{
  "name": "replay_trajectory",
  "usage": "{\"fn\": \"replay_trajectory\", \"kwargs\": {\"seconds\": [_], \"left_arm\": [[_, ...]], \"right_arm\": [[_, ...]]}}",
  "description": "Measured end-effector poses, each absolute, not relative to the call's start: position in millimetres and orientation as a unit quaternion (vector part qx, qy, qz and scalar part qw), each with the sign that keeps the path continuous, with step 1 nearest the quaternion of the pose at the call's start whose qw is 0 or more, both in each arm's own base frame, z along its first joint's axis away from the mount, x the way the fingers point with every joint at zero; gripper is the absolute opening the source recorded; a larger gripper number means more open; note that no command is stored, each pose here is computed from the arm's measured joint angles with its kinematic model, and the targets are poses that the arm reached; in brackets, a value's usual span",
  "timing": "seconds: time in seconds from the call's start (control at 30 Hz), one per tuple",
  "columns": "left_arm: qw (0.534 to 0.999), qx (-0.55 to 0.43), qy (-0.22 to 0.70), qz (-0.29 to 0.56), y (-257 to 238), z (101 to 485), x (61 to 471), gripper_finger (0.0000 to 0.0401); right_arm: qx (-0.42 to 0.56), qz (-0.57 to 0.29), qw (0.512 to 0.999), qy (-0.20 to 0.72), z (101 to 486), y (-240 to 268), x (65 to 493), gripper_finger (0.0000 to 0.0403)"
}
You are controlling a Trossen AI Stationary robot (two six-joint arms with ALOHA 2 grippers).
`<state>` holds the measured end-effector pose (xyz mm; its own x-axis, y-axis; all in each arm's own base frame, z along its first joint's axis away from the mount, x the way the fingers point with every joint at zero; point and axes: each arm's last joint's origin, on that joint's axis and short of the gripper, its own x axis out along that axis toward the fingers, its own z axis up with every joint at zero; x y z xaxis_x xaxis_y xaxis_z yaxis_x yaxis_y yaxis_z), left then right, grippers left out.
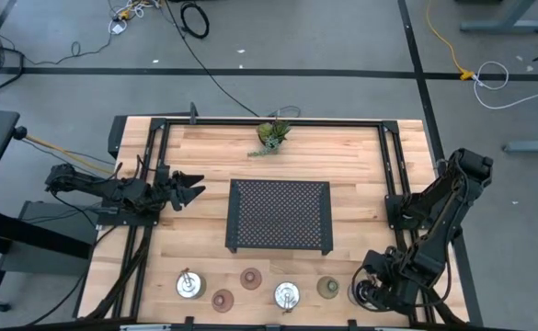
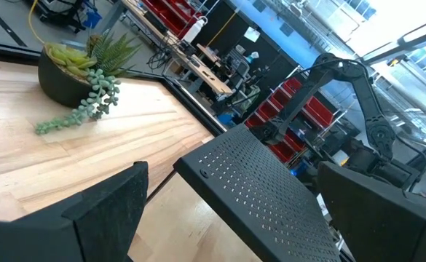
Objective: Pick & Place candle stick holders
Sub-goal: Put the right silver scented candle on the shelf
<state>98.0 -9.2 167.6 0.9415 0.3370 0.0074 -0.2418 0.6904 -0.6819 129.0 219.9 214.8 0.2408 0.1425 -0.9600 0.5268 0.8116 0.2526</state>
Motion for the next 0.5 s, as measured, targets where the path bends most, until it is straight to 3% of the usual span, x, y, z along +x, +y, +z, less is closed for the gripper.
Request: {"fn": "replay_trajectory", "kwargs": {"seconds": [0.5], "left_arm": [[0.917,-0.36,-0.065,0.158,-9.2,167.3,98.0,0.0399]], "right_arm": [[0.29,-0.126,0.736,0.599,212.4,224.2,131.4,0.0317]]}}
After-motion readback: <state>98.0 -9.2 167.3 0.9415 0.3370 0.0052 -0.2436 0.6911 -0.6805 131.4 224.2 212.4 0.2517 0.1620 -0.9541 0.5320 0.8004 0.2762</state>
